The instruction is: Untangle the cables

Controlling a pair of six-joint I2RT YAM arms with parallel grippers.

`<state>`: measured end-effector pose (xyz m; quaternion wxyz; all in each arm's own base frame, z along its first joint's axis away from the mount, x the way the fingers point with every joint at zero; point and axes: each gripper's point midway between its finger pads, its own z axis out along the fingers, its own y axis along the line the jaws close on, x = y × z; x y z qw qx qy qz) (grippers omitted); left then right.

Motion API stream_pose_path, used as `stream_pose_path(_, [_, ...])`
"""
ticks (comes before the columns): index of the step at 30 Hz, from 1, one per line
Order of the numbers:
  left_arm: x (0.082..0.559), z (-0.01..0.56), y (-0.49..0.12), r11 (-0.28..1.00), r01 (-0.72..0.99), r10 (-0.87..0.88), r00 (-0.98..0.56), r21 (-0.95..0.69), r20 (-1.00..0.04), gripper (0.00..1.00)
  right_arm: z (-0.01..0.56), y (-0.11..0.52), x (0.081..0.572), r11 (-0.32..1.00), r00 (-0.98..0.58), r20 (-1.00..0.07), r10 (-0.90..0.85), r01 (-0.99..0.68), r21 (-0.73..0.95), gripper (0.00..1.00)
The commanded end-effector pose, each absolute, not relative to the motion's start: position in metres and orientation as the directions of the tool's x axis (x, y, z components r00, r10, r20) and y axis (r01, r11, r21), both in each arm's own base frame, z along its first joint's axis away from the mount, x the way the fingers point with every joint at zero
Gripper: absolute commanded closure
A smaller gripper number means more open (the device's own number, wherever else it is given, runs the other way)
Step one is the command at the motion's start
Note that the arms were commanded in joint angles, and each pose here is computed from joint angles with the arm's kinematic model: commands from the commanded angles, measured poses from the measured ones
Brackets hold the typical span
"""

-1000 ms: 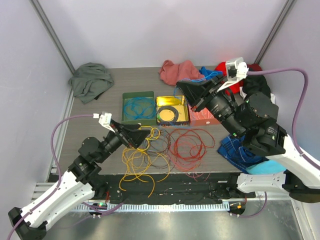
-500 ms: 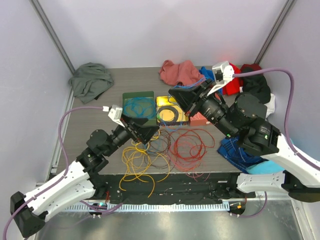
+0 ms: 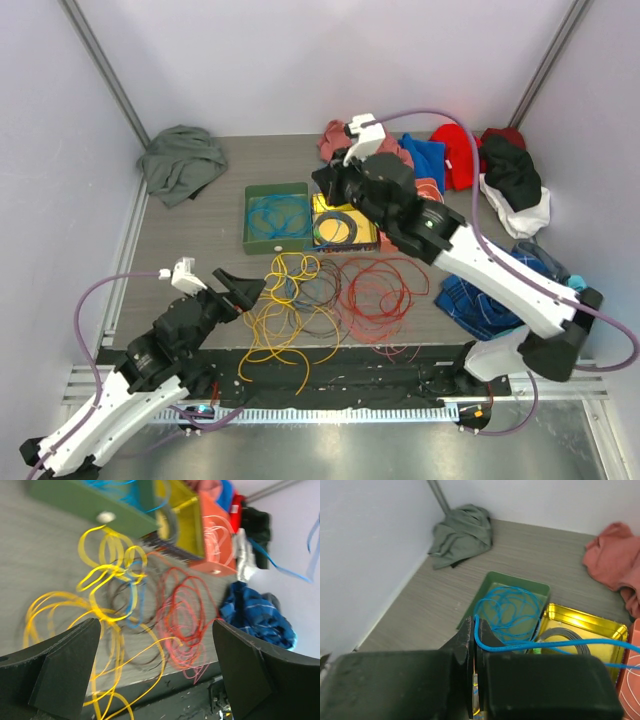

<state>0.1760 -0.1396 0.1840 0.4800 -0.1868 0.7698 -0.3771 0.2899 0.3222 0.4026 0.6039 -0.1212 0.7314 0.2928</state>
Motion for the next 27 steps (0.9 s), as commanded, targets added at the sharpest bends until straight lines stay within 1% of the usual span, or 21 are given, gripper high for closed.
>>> stream_pose_path(1, [0.163, 0.143, -0.108, 0.659, -0.144, -0.702, -0.470, -0.738, -0.535, 0.00, 0.397, 0.341, 0.322, 0.769, -0.278, -0.932, 0.232, -0.535, 0.351, 0.99])
stream_pose_path(2, [0.162, 0.144, -0.107, 0.651, -0.145, -0.708, -0.469, -0.745, -0.528, 0.00, 0.398, 0.347, 0.329, 0.764, -0.274, -0.931, 0.240, -0.539, 0.355, 0.99])
stream_pose_path(4, [0.161, 0.142, -0.105, 0.655, -0.156, -0.707, -0.472, -0.740, -0.526, 0.00, 0.379, 0.363, 0.344, 0.767, -0.292, -0.932, 0.214, -0.540, 0.346, 0.99])
stream_pose_path(6, [0.160, 0.140, -0.104, 0.661, -0.164, -0.703, -0.477, -0.732, -0.528, 0.00, 0.382, 0.374, 0.354, 0.761, -0.287, -0.932, 0.221, -0.547, 0.349, 0.99])
stream_pose_path(7, [0.160, 0.141, -0.104, 0.665, -0.164, -0.700, -0.478, -0.729, -0.531, 0.00, 0.363, 0.385, 0.365, 0.767, -0.313, -0.930, 0.193, -0.543, 0.342, 0.99])
stream_pose_path(8, [0.160, 0.140, -0.104, 0.673, -0.163, -0.692, -0.482, -0.721, -0.537, 0.00, 0.372, 0.391, 0.369, 0.759, -0.300, -0.932, 0.204, -0.553, 0.344, 0.99])
stream_pose_path(10, [0.159, 0.140, -0.103, 0.685, -0.169, -0.682, -0.490, -0.709, -0.542, 0.00, 0.351, 0.404, 0.383, 0.768, -0.320, -0.931, 0.177, -0.546, 0.334, 0.99])
stream_pose_path(11, [0.159, 0.141, -0.103, 0.689, -0.166, -0.678, -0.491, -0.705, -0.547, 0.00, 0.356, 0.409, 0.388, 0.765, -0.310, -0.933, 0.184, -0.551, 0.334, 0.99])
stream_pose_path(19, [0.157, 0.147, -0.102, 0.673, -0.137, -0.687, -0.479, -0.726, -0.547, 0.00, 0.313, 0.431, 0.427, 0.782, -0.347, -0.924, 0.160, -0.527, 0.333, 0.99])
stream_pose_path(23, [0.158, 0.147, -0.101, 0.673, -0.137, -0.690, -0.469, -0.727, -0.551, 0.00, 0.272, 0.442, 0.440, 0.793, -0.383, -0.916, 0.121, -0.518, 0.321, 0.99])
stream_pose_path(26, [0.159, 0.146, -0.102, 0.679, -0.141, -0.685, -0.475, -0.721, -0.552, 0.00, 0.259, 0.448, 0.446, 0.793, -0.392, -0.913, 0.112, -0.519, 0.320, 0.99])
stream_pose_path(27, [0.159, 0.146, -0.102, 0.679, -0.140, -0.685, -0.474, -0.721, -0.553, 0.00, 0.244, 0.452, 0.449, 0.794, -0.410, -0.907, 0.097, -0.518, 0.319, 0.99])
